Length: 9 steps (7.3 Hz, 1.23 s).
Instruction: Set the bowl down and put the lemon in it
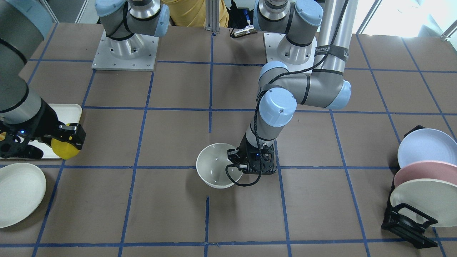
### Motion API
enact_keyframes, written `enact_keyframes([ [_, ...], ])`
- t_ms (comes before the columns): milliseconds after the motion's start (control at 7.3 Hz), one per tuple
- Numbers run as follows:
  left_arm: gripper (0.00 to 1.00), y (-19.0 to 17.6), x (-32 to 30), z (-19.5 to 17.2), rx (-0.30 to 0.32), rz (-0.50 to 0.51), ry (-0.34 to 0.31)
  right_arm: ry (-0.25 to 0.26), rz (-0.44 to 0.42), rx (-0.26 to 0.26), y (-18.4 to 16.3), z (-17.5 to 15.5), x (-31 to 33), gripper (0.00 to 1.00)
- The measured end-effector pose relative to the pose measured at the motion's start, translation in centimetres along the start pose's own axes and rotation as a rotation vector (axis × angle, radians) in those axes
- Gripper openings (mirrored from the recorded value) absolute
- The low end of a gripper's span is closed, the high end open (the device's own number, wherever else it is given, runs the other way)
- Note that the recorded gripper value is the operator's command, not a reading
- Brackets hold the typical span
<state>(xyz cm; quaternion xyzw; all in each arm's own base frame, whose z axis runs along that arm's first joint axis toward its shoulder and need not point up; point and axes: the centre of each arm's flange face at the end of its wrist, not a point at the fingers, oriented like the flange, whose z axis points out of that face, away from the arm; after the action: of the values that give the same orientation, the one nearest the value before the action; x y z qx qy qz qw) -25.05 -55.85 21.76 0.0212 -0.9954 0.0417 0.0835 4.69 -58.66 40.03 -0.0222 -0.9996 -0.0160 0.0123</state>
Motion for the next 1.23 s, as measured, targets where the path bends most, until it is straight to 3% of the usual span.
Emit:
enact_keyframes([
  [274,0.0,0.8,1.3,0.7,-0.016,0.001,0.022,-0.036,0.015,0.006,0.9,-0.5,-3.2,0.0],
  [411,0.76,1.2,1.9,0.9,-0.027,0.006,0.026,-0.078,0.048,0.012,1.1,-0.9,-4.8,0.0],
  [822,0.97,1.9,1.5,1.7,-0.058,0.008,0.017,-0.115,0.102,0.009,3.4,-1.9,-10.7,0.0],
  [959,0.98,1.4,0.7,0.4,-0.051,0.0,0.015,-0.117,0.105,0.018,4.4,-3.0,-11.1,0.0],
  [1233,1.0,-1.6,-4.6,-6.6,-0.081,0.027,0.0,-0.121,0.112,0.04,6.0,-5.0,-11.4,0.0],
])
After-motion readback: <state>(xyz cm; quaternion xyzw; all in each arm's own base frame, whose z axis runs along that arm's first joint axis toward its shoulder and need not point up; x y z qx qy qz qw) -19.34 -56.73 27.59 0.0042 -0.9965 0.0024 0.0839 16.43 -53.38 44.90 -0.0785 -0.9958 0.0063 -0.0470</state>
